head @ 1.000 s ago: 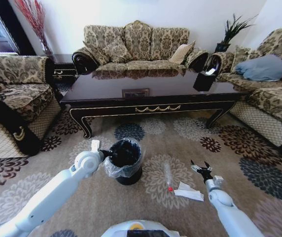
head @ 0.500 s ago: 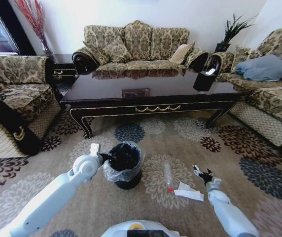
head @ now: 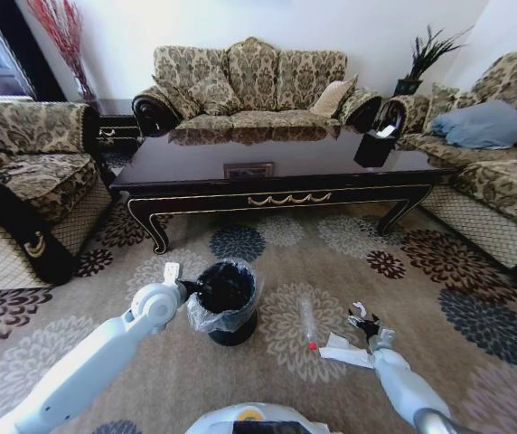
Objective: Move to the front of the table and pick up the trash from the floor, then place it into the trash bin.
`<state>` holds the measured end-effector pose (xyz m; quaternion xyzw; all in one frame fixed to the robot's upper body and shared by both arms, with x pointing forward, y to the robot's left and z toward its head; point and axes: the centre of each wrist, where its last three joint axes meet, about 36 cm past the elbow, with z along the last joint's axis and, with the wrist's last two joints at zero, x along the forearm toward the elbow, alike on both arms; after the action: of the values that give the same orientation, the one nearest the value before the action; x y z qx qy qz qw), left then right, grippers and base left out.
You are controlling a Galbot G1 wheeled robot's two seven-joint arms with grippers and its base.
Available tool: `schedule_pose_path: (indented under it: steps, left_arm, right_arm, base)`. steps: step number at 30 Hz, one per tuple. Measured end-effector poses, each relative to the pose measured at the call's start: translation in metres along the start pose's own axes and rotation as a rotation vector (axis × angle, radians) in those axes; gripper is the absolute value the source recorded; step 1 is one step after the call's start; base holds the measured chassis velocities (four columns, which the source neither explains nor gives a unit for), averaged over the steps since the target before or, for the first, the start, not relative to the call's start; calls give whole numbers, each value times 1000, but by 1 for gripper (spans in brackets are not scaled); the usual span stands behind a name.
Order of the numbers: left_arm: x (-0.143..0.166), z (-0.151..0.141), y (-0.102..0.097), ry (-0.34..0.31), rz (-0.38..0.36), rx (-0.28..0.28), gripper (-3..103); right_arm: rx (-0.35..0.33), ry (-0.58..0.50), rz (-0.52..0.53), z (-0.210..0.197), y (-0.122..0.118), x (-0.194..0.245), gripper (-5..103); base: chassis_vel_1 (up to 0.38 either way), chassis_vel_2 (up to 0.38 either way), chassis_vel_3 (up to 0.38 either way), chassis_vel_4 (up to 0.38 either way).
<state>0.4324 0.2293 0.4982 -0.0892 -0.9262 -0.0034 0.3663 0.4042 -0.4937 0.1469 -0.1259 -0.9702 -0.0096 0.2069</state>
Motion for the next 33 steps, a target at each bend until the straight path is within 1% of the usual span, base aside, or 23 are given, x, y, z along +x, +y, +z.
schedule_pose_path:
  steps: [1,2,4,7,9,12,13,15,16,19,21,25,26,28,33]
  left_arm:
    - [0,0,0,0,3,3,4]
    - [0,0,1,-1,5,4,4]
    - [0,0,1,-2,4,3,4]
    - [3,-2,3,-7,1,4,4]
    - [3,-2,3,-7,1,5,4]
    - [5,0,4,-6,1,7,4]
    - [5,0,4,-6,1,7,4]
    - [6,1,5,-7,2,9,4]
    - [6,1,5,-7,2,9,4]
    - [8,1,6,-8,0,12,4]
    - [8,1,6,-9,0,13,4]
    - [9,1,6,-11,1,13,4]
    - [9,1,6,-11,1,13,4]
    - [11,2,6,-11,2,12,4]
    - [13,3,5,-12,2,9,4]
  right_arm:
    - [-2,-2,1,-1,1,-2,90]
    - [-2,-2,3,-3,-1,-3,85]
    - [0,-1,5,-4,-2,-4,85]
    - [1,2,14,-7,-7,-8,68]
    - [-2,3,14,-7,-5,-8,68]
    - [-21,8,7,-5,6,-12,52]
    - [-21,8,7,-5,6,-12,52]
    - [-28,15,7,-4,9,-13,41]
    - [-28,15,7,-4,9,-13,41]
    - [-30,21,6,-2,11,-12,25]
    - [-29,23,6,-1,11,-11,25]
    - [-24,26,9,1,7,-8,4]
    - [-24,26,9,1,7,-8,4]
    - [-18,27,12,1,3,-6,1]
    - [-12,26,17,1,-2,-3,0]
  base:
    - [0,0,0,0]
    - [0,0,0,0]
    - [0,0,0,0]
    - [0,0,0,0]
    - [0,0,0,0]
    - [0,0,0,0]
    - [0,0,0,0]
    - [0,0,0,0]
    - [0,0,0,0]
    - [0,0,0,0]
    - [0,0,0,0]
    - [0,0,0,0]
    - [0,0,0,0]
    - [0,0,0,0]
    - [0,0,0,0]
